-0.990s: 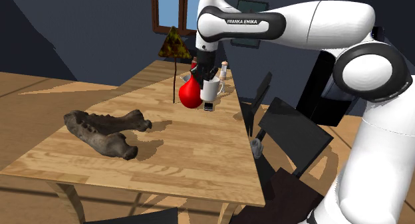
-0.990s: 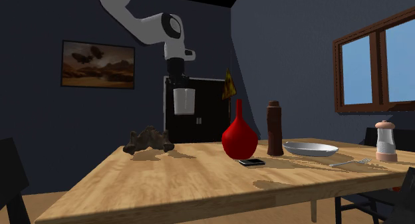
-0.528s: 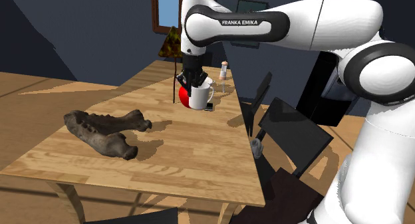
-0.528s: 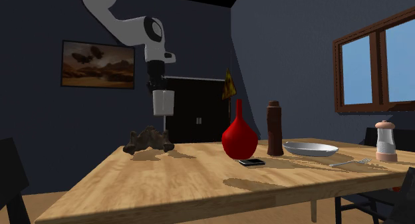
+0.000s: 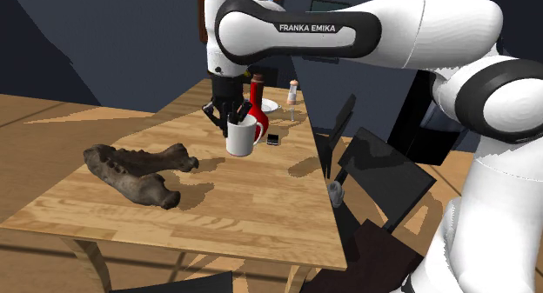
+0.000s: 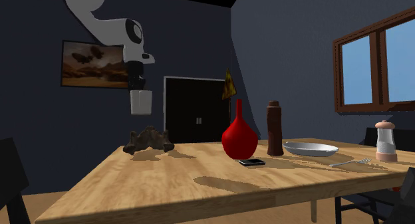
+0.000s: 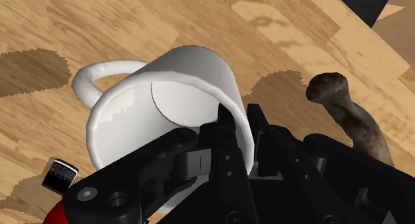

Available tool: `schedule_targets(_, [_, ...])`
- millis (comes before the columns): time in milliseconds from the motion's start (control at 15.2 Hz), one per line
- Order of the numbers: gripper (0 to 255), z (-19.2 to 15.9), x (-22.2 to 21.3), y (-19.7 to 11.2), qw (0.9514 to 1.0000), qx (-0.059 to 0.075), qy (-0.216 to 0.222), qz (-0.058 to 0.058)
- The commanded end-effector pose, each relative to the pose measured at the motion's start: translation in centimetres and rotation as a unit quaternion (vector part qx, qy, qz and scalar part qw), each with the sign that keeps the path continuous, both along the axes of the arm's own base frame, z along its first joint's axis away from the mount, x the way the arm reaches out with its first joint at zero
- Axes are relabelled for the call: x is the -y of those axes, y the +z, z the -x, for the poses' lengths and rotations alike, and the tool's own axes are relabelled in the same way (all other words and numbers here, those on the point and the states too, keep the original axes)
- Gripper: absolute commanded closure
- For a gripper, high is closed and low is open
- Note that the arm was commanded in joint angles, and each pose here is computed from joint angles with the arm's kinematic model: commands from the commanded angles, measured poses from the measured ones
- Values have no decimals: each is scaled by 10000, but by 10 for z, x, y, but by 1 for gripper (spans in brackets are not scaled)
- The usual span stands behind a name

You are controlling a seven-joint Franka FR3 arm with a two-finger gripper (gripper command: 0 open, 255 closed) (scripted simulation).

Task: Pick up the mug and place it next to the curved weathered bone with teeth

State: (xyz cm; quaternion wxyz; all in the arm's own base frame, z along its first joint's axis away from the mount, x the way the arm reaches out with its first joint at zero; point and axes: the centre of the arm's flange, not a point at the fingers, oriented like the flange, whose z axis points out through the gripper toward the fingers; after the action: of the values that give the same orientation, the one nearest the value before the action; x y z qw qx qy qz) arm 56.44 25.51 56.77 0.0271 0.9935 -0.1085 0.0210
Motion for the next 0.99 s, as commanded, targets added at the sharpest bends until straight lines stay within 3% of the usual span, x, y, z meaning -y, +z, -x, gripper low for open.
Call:
schedule_targets(0, [255,3,-27,-1,10000,0,-9,-2])
schedule_targets(462, [255,28,-118,-1,10000,0,-9,-2])
schedule_targets(924, [255,28,-118,-38,10000,0,-9,-2])
